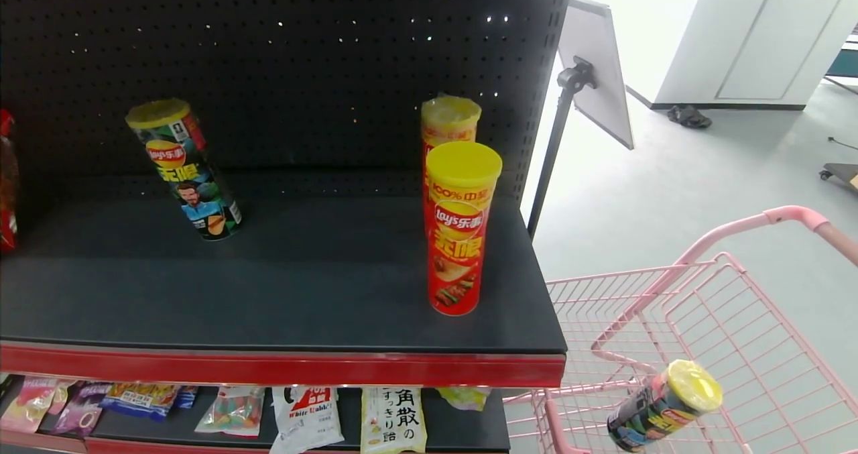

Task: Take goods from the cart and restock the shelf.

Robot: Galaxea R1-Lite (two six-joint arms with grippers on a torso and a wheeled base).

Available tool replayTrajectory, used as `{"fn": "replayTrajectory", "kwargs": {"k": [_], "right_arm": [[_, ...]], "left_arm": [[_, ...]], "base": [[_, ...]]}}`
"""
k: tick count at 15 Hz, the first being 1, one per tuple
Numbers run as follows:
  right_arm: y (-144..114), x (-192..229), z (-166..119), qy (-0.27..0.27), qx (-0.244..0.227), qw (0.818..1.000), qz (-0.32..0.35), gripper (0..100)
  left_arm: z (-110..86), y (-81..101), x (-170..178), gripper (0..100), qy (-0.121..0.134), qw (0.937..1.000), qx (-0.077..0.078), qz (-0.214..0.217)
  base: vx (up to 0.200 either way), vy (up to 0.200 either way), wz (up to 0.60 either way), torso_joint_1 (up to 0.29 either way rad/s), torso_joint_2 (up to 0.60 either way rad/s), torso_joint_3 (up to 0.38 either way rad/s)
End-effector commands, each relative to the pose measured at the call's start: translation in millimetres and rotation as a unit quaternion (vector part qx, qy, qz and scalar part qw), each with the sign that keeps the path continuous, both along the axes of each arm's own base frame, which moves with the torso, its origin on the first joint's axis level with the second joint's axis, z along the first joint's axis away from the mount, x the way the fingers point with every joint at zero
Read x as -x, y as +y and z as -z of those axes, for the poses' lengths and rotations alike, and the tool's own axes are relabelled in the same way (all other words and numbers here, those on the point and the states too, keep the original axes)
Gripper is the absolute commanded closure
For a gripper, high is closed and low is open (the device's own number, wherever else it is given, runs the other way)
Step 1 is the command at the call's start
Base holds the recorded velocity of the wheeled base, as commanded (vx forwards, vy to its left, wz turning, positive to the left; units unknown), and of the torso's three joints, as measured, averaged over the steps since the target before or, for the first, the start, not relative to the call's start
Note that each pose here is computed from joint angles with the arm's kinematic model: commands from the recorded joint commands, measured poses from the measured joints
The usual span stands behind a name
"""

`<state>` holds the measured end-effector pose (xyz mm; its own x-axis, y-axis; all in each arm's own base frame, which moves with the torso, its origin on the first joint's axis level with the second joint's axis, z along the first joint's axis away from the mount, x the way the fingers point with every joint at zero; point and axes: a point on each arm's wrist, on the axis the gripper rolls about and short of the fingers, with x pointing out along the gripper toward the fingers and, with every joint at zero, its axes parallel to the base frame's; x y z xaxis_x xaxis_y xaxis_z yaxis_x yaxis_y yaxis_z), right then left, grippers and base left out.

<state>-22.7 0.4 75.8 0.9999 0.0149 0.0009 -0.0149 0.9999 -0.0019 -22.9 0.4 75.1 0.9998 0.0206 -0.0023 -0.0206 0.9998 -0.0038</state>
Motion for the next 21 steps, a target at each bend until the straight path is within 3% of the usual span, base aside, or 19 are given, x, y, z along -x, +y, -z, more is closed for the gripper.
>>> {"fn": "replayTrajectory", "kwargs": {"k": [1,12,21], "right_arm": [[0.0,-0.1,-0.1,0.0,0.001,1.0,0.0,0],[0.0,-0.1,-0.1,0.0,0.001,1.0,0.0,0],[0.0,-0.1,-0.1,0.0,0.001,1.0,0.0,0]], "left_arm": [[0.0,0.0,-0.1,0,0.0,1.0,0.0,0.0],[0.0,0.0,-0.1,0,0.0,1.0,0.0,0.0],[0.0,0.0,-0.1,0,0.0,1.0,0.0,0.0]], "base": [[0.0,0.0,0.0,-0.139,0.33,0.178],[0.0,0.0,0.0,-0.156,0.37,0.211],[0.0,0.0,0.0,-0.192,0.5,0.312]]}}
